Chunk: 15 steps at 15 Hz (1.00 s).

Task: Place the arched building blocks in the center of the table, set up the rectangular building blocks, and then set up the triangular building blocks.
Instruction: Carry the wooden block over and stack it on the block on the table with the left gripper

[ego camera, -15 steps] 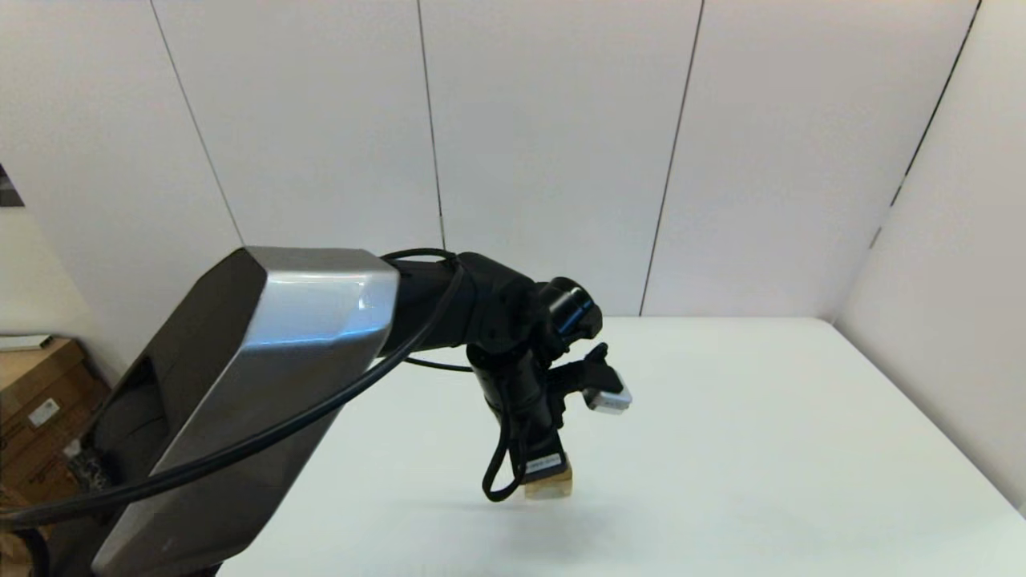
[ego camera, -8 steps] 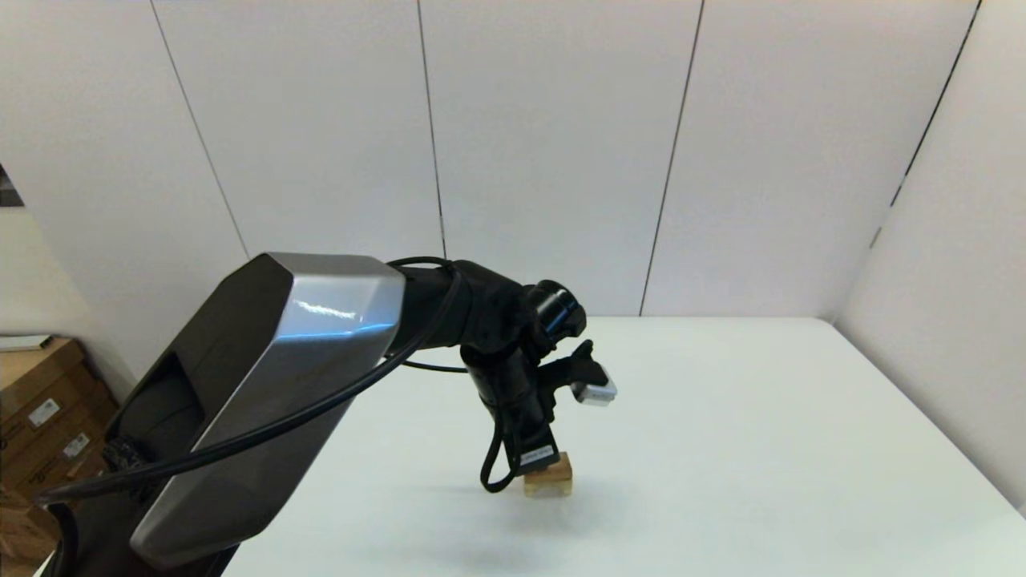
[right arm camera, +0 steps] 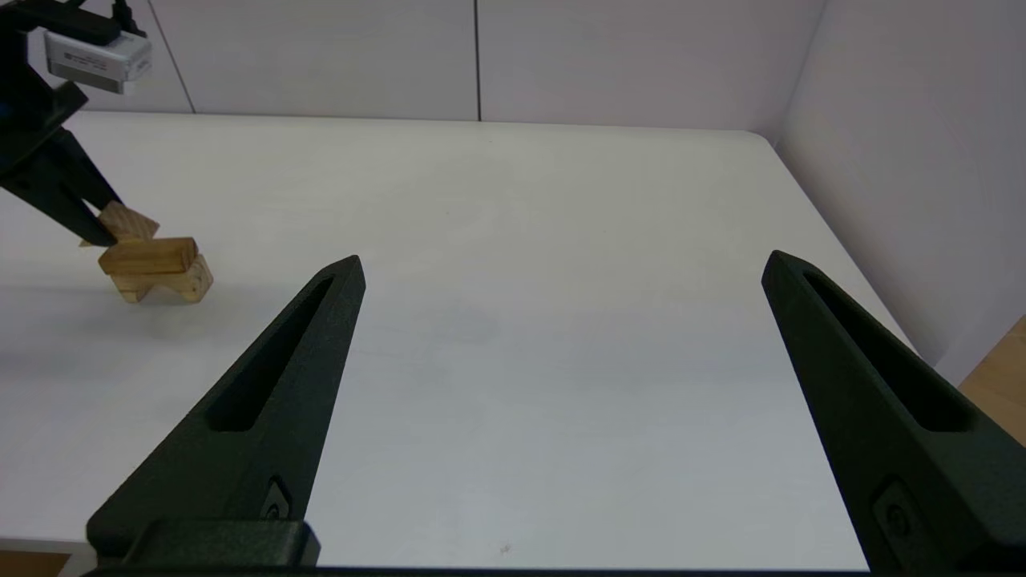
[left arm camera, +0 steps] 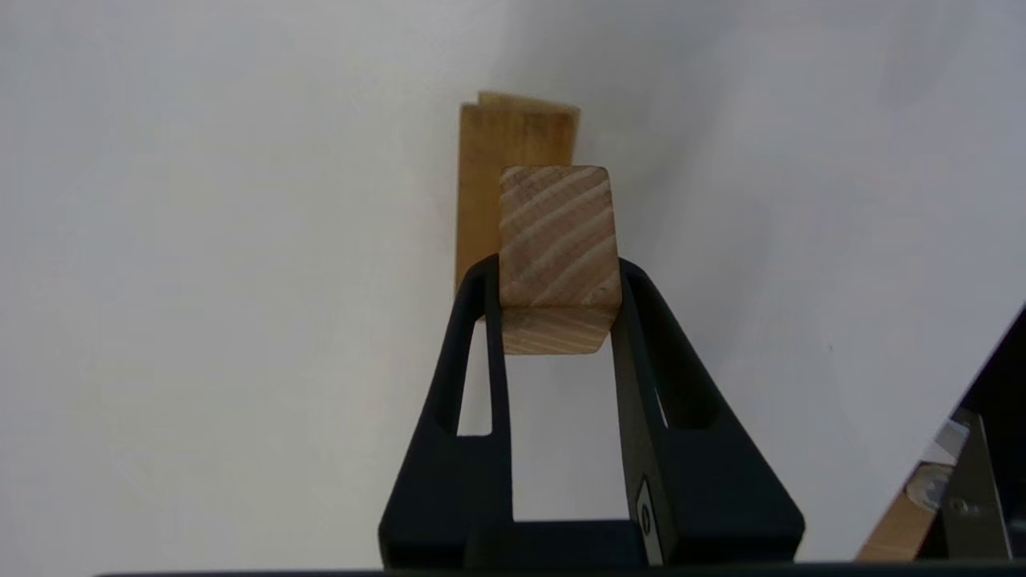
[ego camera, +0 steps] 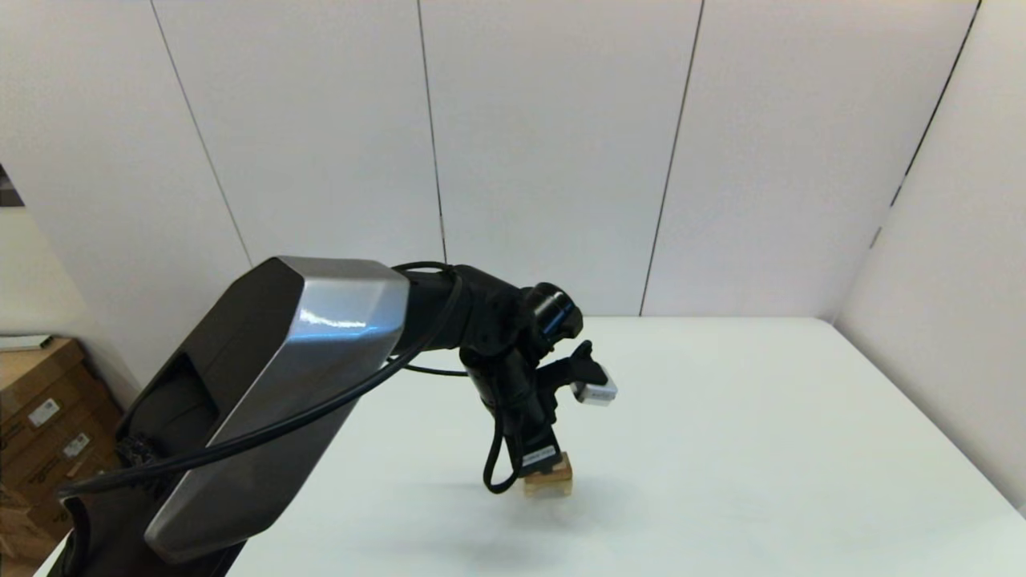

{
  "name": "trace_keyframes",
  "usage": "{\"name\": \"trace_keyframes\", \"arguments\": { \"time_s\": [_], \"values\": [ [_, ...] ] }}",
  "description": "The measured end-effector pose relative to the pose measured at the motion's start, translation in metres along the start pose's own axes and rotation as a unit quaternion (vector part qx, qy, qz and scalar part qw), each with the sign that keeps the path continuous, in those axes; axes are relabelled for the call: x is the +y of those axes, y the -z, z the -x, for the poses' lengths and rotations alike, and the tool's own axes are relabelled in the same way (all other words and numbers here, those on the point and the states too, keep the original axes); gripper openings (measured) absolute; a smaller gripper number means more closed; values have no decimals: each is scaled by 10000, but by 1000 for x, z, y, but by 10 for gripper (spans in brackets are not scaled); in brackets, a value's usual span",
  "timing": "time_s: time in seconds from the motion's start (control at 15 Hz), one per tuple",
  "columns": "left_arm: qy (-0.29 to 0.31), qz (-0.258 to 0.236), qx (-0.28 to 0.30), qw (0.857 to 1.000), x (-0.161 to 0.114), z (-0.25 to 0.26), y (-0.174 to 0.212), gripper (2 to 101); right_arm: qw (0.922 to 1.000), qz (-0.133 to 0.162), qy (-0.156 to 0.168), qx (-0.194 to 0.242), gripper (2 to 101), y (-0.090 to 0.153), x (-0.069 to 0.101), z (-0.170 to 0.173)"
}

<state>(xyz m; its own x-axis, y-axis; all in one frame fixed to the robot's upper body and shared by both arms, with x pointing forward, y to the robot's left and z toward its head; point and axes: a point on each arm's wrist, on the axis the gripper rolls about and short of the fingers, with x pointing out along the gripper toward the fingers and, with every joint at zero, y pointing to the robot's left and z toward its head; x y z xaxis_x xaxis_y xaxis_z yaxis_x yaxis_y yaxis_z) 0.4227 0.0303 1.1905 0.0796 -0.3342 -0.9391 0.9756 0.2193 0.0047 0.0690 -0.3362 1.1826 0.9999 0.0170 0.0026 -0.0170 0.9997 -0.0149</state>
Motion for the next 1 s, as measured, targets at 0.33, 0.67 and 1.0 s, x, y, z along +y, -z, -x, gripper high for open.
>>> {"name": "trace_keyframes", "arguments": {
  "time_s": [0.33, 0.67, 1.0],
  "values": [
    [-50, -22, -73, 10000, 3, -9, -1, 226, 10000, 0, 2, 0, 980, 0, 0, 0],
    [-48, 11, -44, 10000, 8, -10, 2, 226, 10000, 0, 4, 0, 980, 0, 0, 0],
    [-45, 41, -24, 10000, 10, -11, 4, 226, 10000, 0, -2, 0, 980, 0, 0, 0]
  ]
}}
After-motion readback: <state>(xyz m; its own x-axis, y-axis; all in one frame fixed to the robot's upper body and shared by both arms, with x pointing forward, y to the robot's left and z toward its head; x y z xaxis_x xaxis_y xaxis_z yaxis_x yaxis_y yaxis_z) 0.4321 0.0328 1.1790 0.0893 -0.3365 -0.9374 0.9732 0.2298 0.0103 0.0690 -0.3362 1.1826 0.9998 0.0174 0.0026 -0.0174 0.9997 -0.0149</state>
